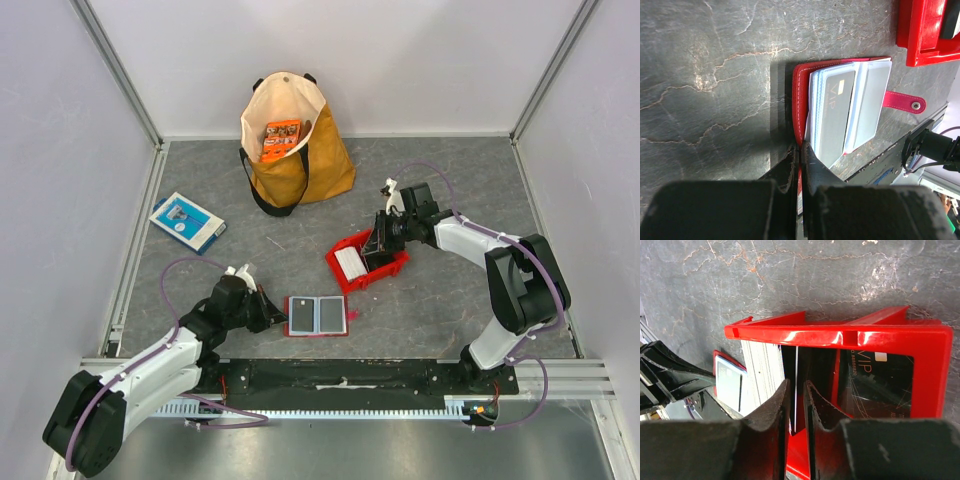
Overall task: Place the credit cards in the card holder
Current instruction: Pick up the credit card from the storage box.
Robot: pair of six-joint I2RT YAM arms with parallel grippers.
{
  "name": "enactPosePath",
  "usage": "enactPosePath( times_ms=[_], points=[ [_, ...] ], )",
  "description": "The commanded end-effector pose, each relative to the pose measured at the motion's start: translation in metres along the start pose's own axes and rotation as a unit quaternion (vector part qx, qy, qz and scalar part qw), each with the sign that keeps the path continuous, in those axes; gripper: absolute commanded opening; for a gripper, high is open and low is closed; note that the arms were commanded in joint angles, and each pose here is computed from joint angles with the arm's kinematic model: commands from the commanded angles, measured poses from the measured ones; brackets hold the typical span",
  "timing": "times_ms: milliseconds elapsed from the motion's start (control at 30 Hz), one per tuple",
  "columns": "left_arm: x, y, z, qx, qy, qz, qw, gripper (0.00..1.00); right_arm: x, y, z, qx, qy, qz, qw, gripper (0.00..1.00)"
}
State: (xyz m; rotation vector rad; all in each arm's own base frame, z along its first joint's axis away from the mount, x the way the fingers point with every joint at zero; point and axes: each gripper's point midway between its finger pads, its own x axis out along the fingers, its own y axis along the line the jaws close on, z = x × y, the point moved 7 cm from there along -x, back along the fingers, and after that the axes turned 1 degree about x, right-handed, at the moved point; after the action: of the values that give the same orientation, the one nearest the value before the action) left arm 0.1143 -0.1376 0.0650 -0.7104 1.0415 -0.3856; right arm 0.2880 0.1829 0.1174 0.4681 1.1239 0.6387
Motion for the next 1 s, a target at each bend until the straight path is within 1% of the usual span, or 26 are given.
enactPosePath(
  times_ms=[0, 100, 233, 300, 367, 400, 467, 500, 733, 967],
  points=[
    [-0.001, -0.01, 0.006, 0.015, -0.007, -0.021, 1.0, 0.02, -0.011, 0.013, 0.013, -0.01, -0.03, -0.006, 0.999, 0.22],
    [-0.002, -0.01, 0.006, 0.014, -0.008, -0.022, 1.0, 0.02, -0.014, 0.012, 0.017, -0.01, -0.044, -0.023, 0.999, 0.2],
    [-0.002, -0.01, 0.006, 0.015, -0.008, -0.023, 1.0, 0.02, -0.013, 0.007, 0.017, -0.01, -0.043, -0.04, 0.998, 0.19],
    [-0.002, -0.01, 0.006, 0.014, -0.009, -0.022, 1.0, 0.02, -0.013, 0.008, 0.016, -0.009, -0.041, -0.036, 0.998, 0.25],
    [-0.002, -0.011, 0.006, 0.014, -0.009, -0.023, 1.0, 0.02, -0.013, 0.011, 0.015, -0.011, -0.04, -0.021, 0.999, 0.4],
    [-0.002, -0.01, 0.006, 0.014, -0.009, -0.023, 1.0, 0.02, -0.013, 0.013, 0.015, -0.01, -0.041, -0.011, 0.999, 0.46],
    [-0.002, -0.011, 0.006, 0.015, -0.008, -0.024, 1.0, 0.02, -0.013, 0.017, 0.014, -0.005, -0.043, 0.009, 0.999, 0.55],
    [-0.002, -0.011, 0.006, 0.014, -0.008, -0.023, 1.0, 0.02, -0.011, 0.018, 0.013, -0.004, -0.043, 0.017, 0.999, 0.57],
    [-0.002, -0.011, 0.006, 0.014, -0.007, -0.025, 1.0, 0.02, 0.004, 0.02, 0.008, -0.007, -0.026, 0.016, 1.0, 0.61],
    [-0.002, -0.011, 0.007, 0.013, -0.009, -0.024, 1.0, 0.02, 0.013, 0.022, 0.003, -0.026, -0.01, -0.021, 0.999, 0.62]
  ],
)
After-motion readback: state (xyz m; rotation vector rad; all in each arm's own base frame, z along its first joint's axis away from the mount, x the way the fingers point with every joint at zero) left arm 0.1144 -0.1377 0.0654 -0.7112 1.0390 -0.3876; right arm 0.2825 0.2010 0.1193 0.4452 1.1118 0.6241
